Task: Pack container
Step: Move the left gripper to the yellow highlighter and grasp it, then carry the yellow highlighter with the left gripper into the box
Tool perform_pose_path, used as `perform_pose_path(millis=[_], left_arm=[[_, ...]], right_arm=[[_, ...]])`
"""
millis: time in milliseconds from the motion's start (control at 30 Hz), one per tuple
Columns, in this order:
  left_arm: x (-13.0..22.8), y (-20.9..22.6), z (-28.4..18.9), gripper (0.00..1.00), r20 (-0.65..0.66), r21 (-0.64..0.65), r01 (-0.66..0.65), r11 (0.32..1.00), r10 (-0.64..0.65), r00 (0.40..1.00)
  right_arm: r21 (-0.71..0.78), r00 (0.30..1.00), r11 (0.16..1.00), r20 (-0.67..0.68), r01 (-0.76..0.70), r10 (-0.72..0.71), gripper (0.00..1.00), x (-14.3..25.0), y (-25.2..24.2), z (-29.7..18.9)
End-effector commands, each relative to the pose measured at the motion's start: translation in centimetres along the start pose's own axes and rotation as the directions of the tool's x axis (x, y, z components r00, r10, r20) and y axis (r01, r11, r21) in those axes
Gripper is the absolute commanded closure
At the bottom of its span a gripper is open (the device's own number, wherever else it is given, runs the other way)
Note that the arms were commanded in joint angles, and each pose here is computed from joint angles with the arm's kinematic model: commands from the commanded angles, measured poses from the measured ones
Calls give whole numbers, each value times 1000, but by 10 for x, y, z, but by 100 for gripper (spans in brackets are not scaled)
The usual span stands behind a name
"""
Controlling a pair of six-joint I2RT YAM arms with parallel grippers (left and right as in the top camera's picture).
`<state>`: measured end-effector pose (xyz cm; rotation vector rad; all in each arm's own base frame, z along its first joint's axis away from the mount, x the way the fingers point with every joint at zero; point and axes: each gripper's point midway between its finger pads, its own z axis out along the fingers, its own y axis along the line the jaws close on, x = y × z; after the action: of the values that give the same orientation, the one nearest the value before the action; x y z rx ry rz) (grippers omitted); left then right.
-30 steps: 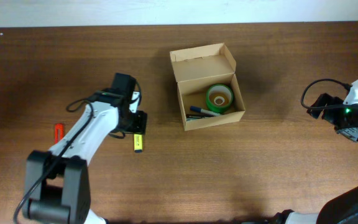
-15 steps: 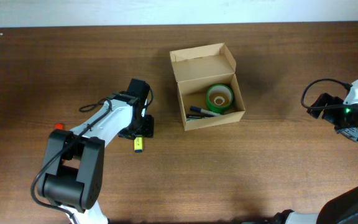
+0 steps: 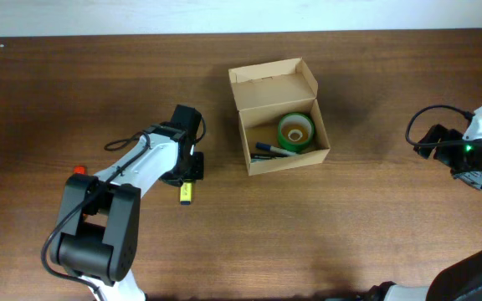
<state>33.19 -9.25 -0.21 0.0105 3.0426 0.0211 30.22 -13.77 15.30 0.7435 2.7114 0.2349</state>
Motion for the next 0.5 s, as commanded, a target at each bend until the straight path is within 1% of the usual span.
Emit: perform_pose_path(millis=[0,100,133,300,400,467], left_arm=[[2,2,8,98,-13,-12,0,1000,0,1000],[-3,0,5,98,-2,-8,-5,1000,5,1000],[-6,-2,2,98,5,0,-24,1000,24,1000],[-33,-10,-28,98,48,12,-234,972,234,971],[-58,-8,-59,98,92,-34,-300,953,302,949],[-79,-12,-85,98,149,-49,-342,938,345,927]], right_arm=[[-11,1000,1000,-1,4,-4,1,0,1,1],[-11,1000,1000,0,5,-5,1,-1,1,1],[-10,1000,1000,0,5,-5,1,-1,1,1],[-4,1000,1000,0,5,-5,1,-1,0,1],[-4,1000,1000,0,5,-5,1,-1,0,1],[-4,1000,1000,0,5,-5,1,-1,0,1]])
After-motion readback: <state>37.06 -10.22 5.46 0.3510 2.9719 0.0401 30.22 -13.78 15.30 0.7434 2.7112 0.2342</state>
